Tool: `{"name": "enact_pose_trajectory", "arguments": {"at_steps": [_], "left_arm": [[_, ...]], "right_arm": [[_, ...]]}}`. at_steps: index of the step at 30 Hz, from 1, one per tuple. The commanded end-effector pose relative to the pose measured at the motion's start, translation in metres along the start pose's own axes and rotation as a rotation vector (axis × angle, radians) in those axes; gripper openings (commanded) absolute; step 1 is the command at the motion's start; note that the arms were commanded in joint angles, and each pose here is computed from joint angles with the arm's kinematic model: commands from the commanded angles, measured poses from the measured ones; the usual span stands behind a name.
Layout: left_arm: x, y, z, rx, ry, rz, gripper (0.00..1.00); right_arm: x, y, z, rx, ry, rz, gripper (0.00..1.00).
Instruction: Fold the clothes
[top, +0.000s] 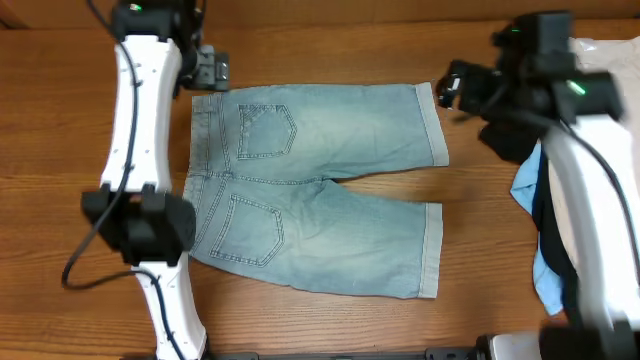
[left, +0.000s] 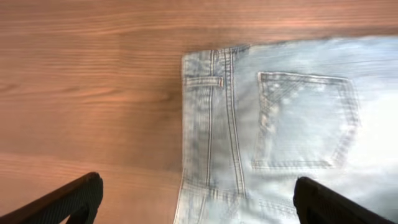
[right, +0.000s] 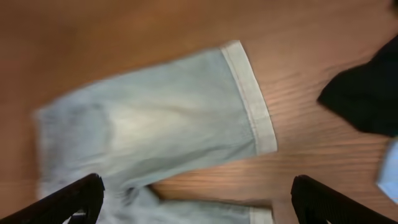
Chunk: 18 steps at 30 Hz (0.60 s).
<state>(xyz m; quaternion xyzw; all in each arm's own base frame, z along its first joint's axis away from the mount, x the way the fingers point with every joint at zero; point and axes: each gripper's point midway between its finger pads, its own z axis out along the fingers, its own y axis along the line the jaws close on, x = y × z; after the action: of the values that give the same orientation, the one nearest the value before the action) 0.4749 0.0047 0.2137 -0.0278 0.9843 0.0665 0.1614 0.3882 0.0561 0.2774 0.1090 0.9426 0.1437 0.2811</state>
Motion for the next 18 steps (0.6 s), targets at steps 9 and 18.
{"name": "enact_pose_trajectory", "arguments": {"at_steps": [9,18], "left_arm": [[0.068,0.008,-0.163,0.133,-0.163,-0.164,1.00],[0.197,0.067,-0.136,-0.223,-0.035,-0.771,1.00]], "right_arm": [[0.085,0.001,-0.128,0.058,-0.043,0.100,1.00],[0.162,-0.020,-0.093,0.321,0.121,0.231,1.00]]}}
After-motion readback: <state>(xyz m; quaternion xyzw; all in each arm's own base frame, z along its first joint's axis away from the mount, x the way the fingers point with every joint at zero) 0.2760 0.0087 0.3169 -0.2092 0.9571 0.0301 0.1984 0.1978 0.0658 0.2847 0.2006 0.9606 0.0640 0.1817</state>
